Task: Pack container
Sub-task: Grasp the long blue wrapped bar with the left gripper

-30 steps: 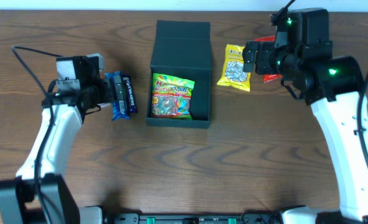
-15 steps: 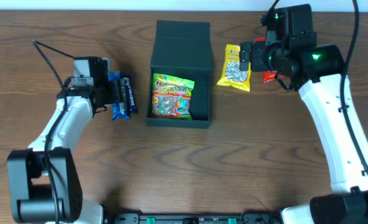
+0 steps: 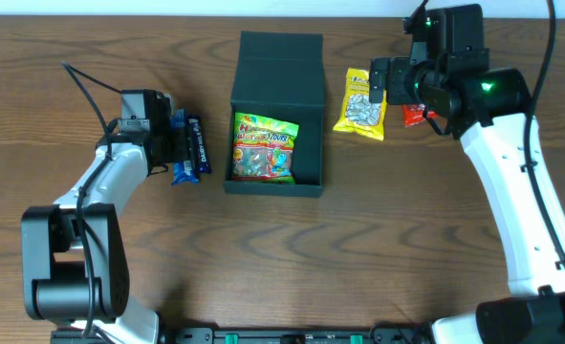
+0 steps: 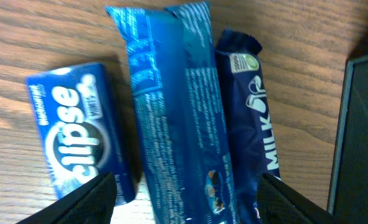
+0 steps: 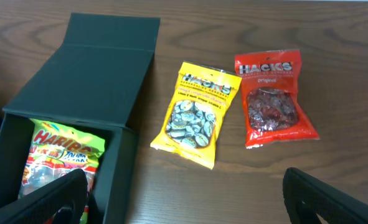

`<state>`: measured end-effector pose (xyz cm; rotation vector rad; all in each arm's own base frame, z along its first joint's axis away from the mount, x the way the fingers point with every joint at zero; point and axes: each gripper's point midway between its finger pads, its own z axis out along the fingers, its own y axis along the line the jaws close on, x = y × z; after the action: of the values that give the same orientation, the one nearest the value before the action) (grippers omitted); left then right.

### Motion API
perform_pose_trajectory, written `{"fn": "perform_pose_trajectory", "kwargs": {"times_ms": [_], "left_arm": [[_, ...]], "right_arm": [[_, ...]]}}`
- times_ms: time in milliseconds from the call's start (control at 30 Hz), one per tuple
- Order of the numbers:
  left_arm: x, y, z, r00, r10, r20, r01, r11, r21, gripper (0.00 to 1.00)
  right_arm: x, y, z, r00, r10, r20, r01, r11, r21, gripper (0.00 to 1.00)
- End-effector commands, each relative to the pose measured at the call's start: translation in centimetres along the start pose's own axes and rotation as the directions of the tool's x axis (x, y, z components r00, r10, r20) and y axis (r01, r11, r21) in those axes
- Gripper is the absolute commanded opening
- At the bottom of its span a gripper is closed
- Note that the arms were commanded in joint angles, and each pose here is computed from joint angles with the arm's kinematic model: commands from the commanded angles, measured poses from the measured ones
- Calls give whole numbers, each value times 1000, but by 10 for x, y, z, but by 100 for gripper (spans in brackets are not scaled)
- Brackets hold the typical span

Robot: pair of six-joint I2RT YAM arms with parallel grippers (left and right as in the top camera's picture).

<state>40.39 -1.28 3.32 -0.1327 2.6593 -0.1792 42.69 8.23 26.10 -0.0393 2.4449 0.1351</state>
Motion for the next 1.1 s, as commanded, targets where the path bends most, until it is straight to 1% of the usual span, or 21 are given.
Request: {"fn": "perform_pose_trajectory", "kwargs": {"times_ms": [0,133,233,333,467,600,767,867,1000,1067], "left_arm": [[2,-8,9,1000,14,-20,-14,1000,23,73],[11,-15,20,998,21,-51,-20,999,27,71],[9,-14,22,999,27,-41,-26,1000,12,69],[7,-4,22,999,9,-33,-10,999,-49,66],[7,0,23,999,8,-32,-10,997,-70,59],[7,6,23,1000,3,-29,-6,995,-100,57],[8,6,23,999,3,-32,-6,995,-101,53],[8,7,23,1000,3,-31,-7,995,-105,47],[8,7,23,999,3,-31,-7,995,-104,43],[8,7,23,999,3,-32,-7,995,-104,43]], "right_arm": [[-2,-9,0,1000,4,7,-4,1000,24,99],[-3,-14,0,1000,13,11,-14,999,31,99],[-4,-18,0,1000,21,12,-21,999,37,99],[-4,-18,0,1000,21,14,-21,999,37,99],[-5,-18,0,1000,21,17,-21,999,36,99],[-5,-18,0,1000,21,17,-21,999,36,99],[-5,-18,0,1000,21,17,-21,999,36,99],[-6,-18,0,1000,21,19,-21,999,35,99],[-8,-17,0,999,21,27,-22,999,34,99],[-9,-17,0,999,21,33,-22,999,34,99]]}}
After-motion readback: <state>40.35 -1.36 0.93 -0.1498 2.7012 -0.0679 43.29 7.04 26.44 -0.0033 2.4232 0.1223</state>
